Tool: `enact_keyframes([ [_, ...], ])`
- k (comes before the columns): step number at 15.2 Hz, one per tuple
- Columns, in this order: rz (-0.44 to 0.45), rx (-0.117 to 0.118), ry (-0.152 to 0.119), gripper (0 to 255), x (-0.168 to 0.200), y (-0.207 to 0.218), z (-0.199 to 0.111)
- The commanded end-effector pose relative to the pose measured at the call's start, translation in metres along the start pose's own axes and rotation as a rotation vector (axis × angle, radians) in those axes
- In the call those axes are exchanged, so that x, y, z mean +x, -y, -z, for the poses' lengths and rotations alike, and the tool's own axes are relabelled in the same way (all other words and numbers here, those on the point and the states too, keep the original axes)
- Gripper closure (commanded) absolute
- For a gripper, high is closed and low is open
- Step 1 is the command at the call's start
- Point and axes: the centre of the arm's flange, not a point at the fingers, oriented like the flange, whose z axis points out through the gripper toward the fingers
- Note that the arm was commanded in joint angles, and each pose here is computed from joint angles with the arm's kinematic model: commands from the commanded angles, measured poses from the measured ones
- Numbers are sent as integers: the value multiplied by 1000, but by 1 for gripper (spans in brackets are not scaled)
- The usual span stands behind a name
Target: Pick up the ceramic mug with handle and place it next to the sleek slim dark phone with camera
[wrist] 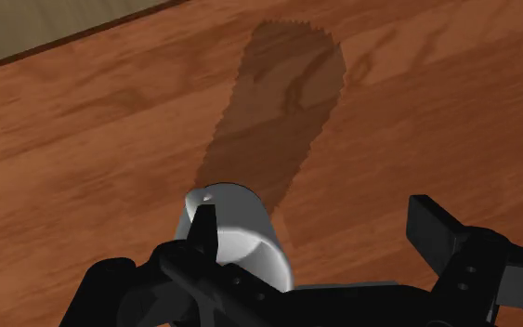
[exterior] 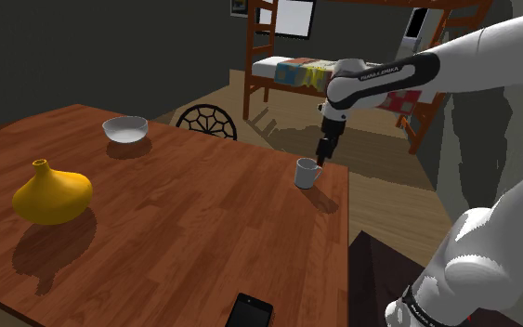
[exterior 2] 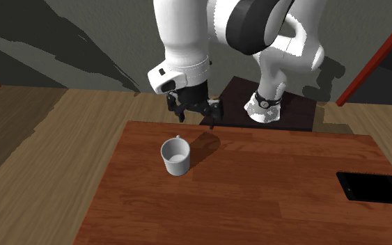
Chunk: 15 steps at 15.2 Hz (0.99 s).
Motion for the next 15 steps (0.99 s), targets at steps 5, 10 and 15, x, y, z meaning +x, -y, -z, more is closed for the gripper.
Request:
enact_keyframes([
  [5,6,-20,-20,0,45,-55,-28],
  [10,8,-29,-30,0,67,-82,-52],
  [15,8,-29,-30,0,68,-82,-78],
])
